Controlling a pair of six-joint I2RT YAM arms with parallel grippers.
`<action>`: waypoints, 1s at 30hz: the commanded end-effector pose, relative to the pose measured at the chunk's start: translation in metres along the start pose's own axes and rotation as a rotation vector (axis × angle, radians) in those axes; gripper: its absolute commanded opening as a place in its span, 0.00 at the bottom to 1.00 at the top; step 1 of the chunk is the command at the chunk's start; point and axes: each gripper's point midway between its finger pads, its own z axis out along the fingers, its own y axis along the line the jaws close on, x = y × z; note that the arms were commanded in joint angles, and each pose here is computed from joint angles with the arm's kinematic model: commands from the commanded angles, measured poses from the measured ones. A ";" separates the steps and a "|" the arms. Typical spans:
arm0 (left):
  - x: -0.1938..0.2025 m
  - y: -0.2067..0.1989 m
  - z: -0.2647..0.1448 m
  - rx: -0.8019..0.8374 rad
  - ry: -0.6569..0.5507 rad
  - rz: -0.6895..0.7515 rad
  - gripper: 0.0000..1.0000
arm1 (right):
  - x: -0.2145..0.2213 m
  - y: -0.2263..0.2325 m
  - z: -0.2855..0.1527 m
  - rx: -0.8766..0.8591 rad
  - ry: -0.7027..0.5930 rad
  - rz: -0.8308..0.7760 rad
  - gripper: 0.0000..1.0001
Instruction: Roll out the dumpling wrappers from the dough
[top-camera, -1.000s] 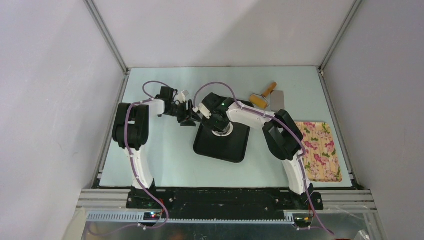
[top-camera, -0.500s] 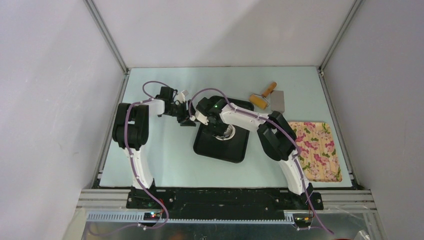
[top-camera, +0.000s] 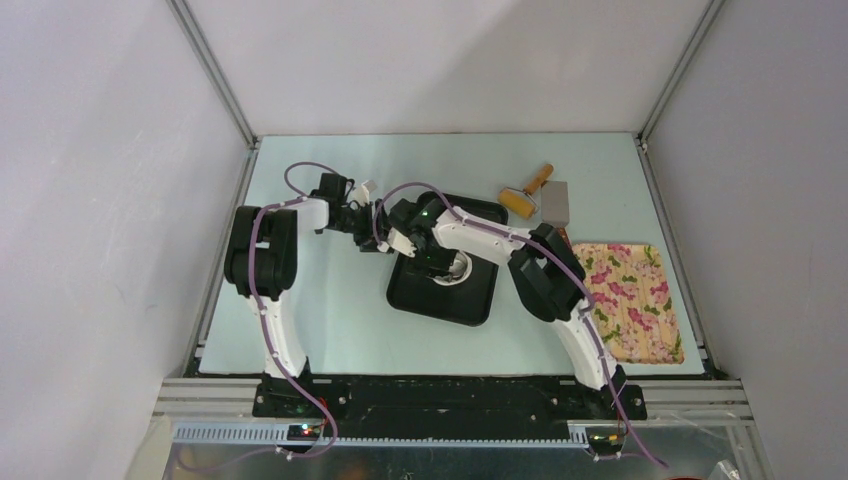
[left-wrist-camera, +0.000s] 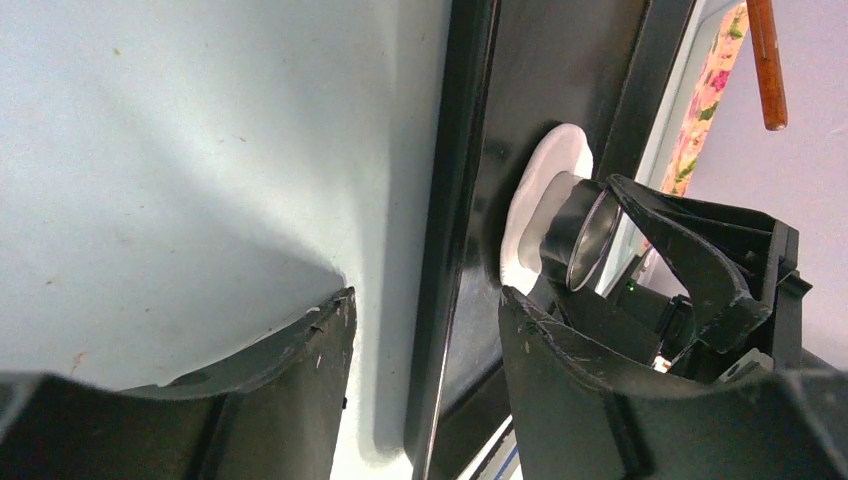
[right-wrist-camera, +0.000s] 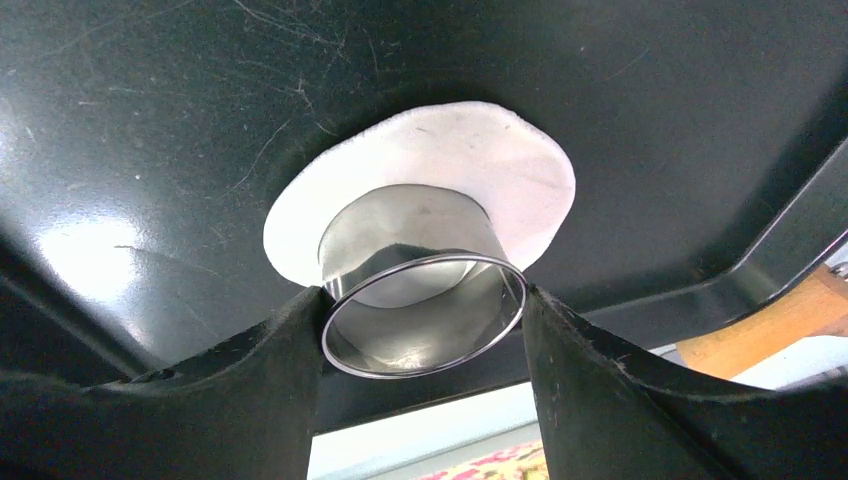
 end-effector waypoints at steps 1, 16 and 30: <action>-0.006 0.018 0.001 -0.063 -0.019 -0.003 0.61 | 0.013 0.053 0.037 -0.244 0.128 -0.037 0.12; -0.007 0.019 0.000 -0.061 -0.021 -0.006 0.61 | 0.028 0.047 0.038 -0.162 0.102 -0.027 0.11; -0.006 0.019 0.000 -0.063 -0.021 -0.008 0.61 | -0.011 -0.019 0.056 0.058 -0.047 0.291 0.07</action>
